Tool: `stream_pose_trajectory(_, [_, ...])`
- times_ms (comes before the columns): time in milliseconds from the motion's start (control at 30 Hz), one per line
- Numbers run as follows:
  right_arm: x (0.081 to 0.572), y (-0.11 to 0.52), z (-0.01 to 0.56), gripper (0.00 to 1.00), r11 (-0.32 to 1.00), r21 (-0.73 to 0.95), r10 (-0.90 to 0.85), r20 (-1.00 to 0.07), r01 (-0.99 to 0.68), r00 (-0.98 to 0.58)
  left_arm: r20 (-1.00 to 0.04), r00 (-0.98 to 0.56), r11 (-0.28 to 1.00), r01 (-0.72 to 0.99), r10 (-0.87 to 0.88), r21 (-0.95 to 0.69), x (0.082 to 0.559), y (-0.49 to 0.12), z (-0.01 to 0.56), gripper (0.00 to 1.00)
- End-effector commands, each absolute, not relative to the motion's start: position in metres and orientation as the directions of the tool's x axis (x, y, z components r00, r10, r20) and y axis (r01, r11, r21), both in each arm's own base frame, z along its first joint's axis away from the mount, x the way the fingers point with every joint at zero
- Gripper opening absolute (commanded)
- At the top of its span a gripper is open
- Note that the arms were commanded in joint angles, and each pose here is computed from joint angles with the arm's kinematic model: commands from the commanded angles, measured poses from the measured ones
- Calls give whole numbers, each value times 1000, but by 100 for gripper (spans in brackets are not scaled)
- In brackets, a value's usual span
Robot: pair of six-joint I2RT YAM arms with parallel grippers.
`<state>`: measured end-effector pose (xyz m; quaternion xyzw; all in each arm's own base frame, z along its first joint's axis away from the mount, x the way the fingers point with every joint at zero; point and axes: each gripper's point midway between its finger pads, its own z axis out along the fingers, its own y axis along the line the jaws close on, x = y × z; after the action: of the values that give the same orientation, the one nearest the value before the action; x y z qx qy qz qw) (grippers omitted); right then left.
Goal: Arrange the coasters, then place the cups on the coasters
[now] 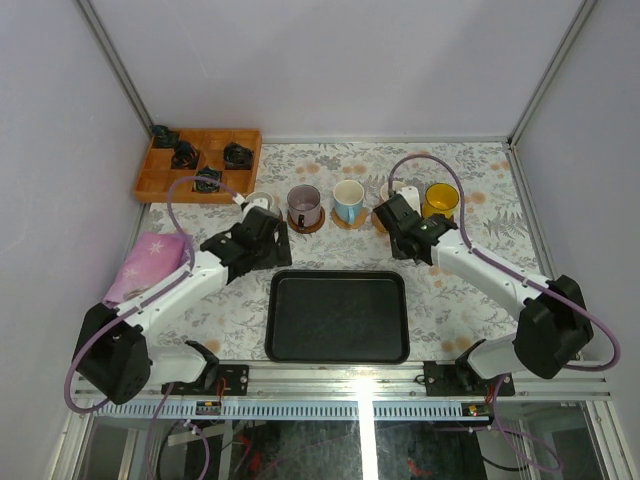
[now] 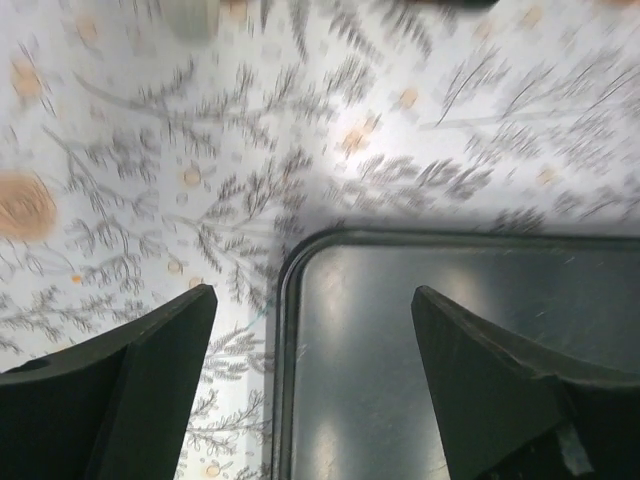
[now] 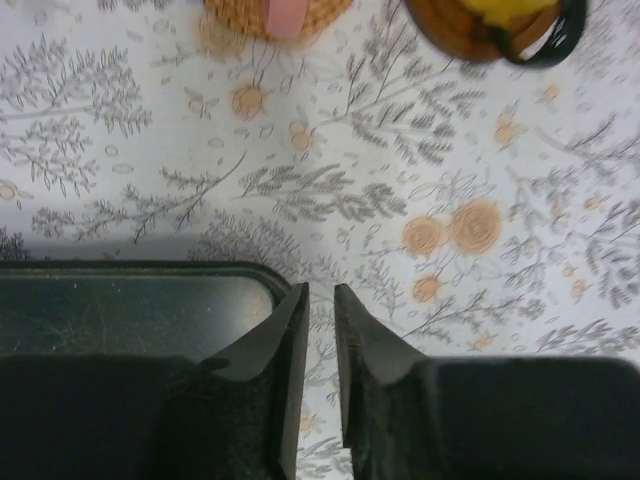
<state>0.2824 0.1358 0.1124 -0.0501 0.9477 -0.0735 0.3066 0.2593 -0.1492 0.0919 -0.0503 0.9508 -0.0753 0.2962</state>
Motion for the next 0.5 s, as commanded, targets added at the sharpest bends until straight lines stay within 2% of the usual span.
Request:
stream_pose_trajectory(0, [319,123,167,30,984,-169,-87,-730,56,-677,-687,-715,990,-60,-130,-124,295,-140,140,83])
stream_pose_trajectory(233, [358,84,200,77,977,-105,23,-815,185,-580,-771,-580,964,-195,-264,-184,344,-105,170,99])
stream_pose_trajectory(300, [367,67,205,85,970,-84,59,-828,227,-558,-781,-543,949,-231,-309,-215,356,-92,175,100])
stream_pose_trajectory(467, [381,22,209,97,942,-14,175,-831,336,-527,-807,-495,934,-307,-321,-184,375,-59,180,100])
